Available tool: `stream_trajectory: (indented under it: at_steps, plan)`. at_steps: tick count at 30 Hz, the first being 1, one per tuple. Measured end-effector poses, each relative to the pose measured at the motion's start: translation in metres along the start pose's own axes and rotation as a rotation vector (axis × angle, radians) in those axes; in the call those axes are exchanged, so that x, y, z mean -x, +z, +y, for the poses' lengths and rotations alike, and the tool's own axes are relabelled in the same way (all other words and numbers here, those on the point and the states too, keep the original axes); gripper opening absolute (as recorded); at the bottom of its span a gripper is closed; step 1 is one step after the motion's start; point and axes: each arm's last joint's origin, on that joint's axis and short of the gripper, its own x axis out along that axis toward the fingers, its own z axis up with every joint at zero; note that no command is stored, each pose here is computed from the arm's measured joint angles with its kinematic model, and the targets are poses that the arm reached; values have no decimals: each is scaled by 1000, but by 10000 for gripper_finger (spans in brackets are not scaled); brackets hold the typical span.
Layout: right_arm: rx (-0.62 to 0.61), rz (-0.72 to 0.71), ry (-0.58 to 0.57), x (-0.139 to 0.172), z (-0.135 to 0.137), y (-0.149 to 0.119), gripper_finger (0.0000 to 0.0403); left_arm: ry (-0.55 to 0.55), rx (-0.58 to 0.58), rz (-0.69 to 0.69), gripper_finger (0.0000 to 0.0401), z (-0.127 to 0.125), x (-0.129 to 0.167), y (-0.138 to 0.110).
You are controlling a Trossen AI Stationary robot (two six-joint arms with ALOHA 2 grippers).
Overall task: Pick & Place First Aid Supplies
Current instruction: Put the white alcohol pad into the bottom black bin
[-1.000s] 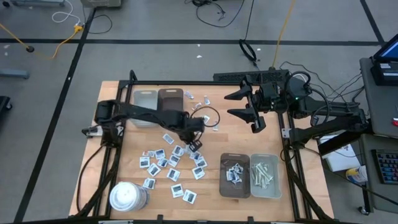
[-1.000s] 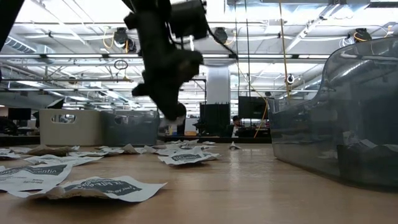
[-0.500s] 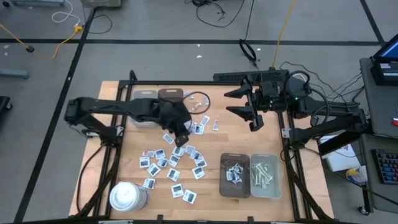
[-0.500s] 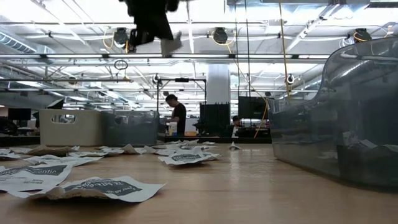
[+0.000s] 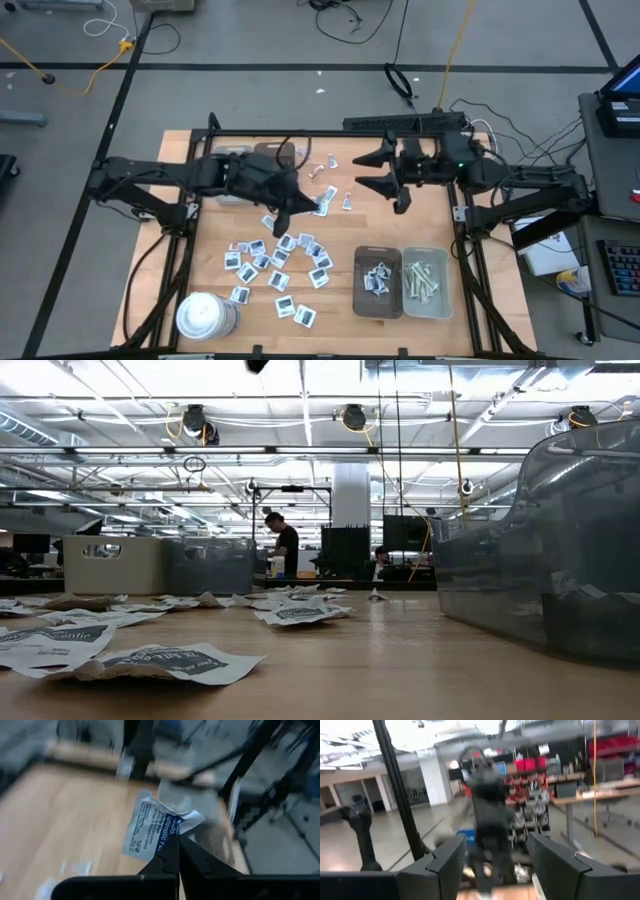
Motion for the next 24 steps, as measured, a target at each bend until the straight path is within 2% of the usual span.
stream_trajectory:
  at_steps: [6,11,13,18,24]
  plan:
    - [-25,115,0,-4,-2,-37,208,-114,-86,-174,0,-10,-16,-15]
    - [-41,221,22,-3,2,-73,208,-194,-75,-255,0,-15,-29,-31]
    - [-44,219,48,-2,6,-83,208,-214,-76,-310,0,-17,-35,-34]
    - [-55,175,115,-6,17,-101,208,-227,-38,-301,0,-17,-46,-43]
    - [-59,188,104,-16,26,-116,208,-242,-28,-293,0,-19,-58,-49]
